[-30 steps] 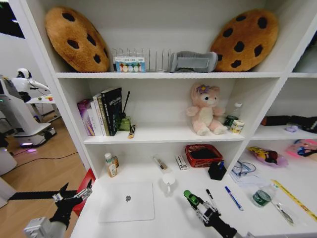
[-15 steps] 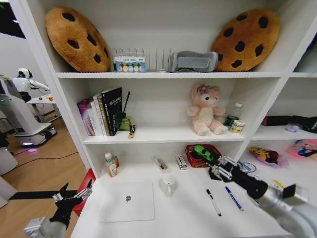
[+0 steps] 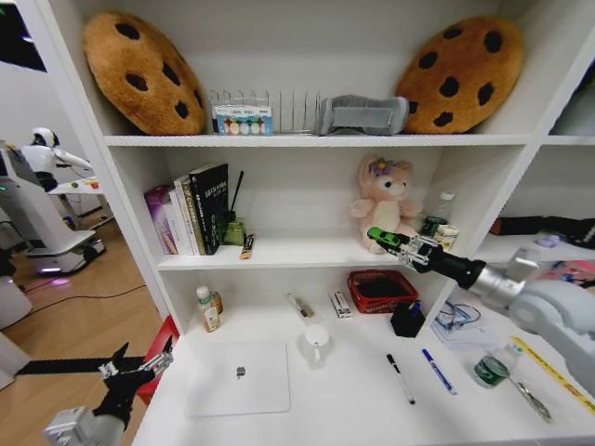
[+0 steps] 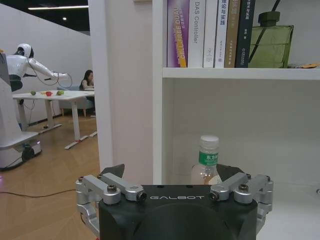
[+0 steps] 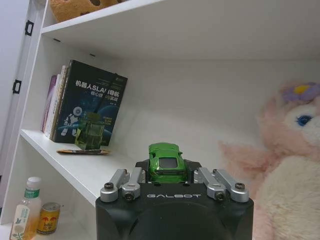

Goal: Organize the objects on the table.

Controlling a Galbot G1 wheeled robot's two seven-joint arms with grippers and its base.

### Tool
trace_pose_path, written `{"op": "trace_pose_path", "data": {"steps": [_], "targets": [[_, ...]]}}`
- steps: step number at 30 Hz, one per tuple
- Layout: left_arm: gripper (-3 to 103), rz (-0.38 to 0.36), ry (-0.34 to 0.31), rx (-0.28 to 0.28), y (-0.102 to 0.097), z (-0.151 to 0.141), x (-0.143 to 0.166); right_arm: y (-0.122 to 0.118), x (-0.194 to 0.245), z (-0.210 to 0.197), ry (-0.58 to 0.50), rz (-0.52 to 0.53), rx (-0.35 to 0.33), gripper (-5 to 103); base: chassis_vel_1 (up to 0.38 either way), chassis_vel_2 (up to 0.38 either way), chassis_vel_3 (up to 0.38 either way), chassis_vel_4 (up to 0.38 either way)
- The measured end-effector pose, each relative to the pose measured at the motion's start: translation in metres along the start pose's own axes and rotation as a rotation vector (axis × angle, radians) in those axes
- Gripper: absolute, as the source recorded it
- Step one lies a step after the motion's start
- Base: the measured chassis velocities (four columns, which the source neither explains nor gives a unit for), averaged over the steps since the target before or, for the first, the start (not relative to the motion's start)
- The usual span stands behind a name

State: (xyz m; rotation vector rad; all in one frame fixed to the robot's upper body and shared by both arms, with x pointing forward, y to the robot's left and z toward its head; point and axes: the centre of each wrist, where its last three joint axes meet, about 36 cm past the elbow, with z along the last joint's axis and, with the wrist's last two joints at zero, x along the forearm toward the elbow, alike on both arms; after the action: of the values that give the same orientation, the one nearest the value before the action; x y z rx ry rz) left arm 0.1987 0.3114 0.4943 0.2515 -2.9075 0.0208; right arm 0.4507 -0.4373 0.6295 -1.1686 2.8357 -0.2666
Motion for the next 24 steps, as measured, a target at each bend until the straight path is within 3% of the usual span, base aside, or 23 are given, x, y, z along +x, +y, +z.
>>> {"op": "trace_pose_path", "data": {"steps": [5,8,12,17,24], "targets": [[100,0.0,0.0,0.0,0.0,0.0,0.0,0.003,-0.037,0.014,-0.022,-0.042,-0.046,36,0.0,0.0,0.0,0.0],[100,0.0,0.0,0.0,0.0,0.0,0.0,0.011,-0.082,0.029,-0.045,-0.078,-0.083,36,0.0,0.0,0.0,0.0],[100,0.0,0.0,0.0,0.0,0.0,0.0,0.016,-0.114,0.043,-0.022,-0.054,-0.12,36,0.0,0.0,0.0,0.0],[100,0.0,0.0,0.0,0.0,0.0,0.0,0.024,-0.137,0.048,0.028,-0.036,-0.162,36,0.0,0.0,0.0,0.0],[100,0.0,0.0,0.0,0.0,0.0,0.0,0.019,-0.153,0.043,0.06,-0.049,-0.163,36,0.0,0.0,0.0,0.0]]}}
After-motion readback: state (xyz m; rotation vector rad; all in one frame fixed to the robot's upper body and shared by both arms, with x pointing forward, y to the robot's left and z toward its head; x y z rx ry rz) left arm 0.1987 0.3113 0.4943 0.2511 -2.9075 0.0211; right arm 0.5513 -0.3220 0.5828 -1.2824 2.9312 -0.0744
